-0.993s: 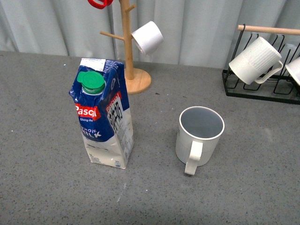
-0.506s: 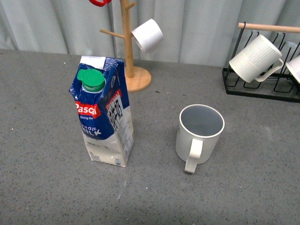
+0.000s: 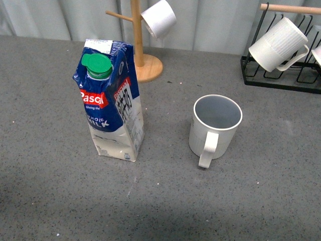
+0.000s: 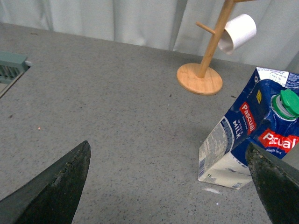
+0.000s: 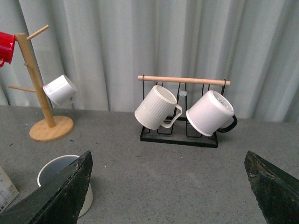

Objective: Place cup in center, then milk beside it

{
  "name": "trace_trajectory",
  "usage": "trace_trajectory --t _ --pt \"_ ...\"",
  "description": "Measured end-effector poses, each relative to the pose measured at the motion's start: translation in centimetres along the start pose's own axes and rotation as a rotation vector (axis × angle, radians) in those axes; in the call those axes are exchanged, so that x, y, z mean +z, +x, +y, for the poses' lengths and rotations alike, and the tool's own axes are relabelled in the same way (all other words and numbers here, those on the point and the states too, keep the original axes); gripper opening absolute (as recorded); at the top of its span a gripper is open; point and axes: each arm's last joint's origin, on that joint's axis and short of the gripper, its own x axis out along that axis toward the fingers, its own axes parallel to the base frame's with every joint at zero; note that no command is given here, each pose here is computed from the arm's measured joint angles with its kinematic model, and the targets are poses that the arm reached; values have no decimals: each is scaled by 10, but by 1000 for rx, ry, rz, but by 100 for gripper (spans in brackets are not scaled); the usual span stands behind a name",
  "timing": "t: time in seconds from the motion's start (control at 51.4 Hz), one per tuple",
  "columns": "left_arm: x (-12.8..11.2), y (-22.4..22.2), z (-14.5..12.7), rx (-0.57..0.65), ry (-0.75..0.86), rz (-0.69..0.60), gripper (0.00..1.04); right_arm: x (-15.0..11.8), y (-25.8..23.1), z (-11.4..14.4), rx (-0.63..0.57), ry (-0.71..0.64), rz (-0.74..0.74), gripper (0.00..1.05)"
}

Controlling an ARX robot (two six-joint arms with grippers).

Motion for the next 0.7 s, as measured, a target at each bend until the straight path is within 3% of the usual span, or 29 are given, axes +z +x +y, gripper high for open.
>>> trace_trajectory --t 0.234,0.701 --pt "5 39 -25 -72 26 57 98 0 0 0 0 0 0 95" --pt "-11 58 -54 -154 48 131 98 0 0 0 0 0 0 95"
